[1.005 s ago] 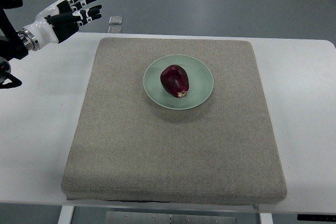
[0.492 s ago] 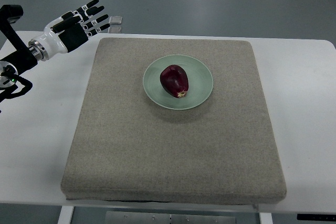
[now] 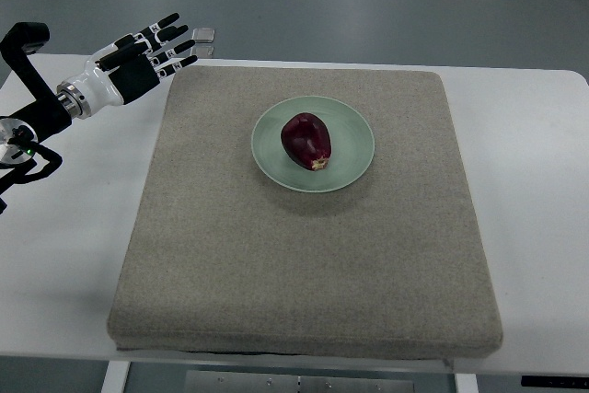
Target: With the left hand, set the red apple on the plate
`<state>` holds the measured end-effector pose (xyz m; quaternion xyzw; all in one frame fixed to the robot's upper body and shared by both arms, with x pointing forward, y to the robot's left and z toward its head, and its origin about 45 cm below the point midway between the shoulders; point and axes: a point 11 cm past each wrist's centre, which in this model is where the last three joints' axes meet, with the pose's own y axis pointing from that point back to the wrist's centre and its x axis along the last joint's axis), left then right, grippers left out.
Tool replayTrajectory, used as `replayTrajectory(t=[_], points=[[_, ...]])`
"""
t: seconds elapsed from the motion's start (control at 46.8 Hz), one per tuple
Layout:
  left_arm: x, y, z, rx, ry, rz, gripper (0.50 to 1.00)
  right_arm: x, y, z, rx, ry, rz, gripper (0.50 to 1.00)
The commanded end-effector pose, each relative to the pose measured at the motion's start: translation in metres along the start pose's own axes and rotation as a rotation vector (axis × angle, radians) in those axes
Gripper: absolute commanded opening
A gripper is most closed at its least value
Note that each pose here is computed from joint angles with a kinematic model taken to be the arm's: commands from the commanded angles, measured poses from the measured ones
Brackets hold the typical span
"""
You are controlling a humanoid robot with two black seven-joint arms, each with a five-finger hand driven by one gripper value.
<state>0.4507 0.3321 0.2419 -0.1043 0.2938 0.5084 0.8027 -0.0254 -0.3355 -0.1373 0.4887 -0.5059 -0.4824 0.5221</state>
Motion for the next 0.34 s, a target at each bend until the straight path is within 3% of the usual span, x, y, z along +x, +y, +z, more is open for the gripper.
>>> replayTrajectory(t=[0.0,0.321], points=[[0.0011,0.001,-0.0024,0.002,0.003,0.001,0.999,-0.001,0.0,0.0003,-0.001,0.006,-0.006,0.93],[0.0046,0.004,-0.004,0.007,0.002,0.007,0.999,-0.0088,-0.0002,-0.0025,0.008,-0.007,-0.034,0.932]])
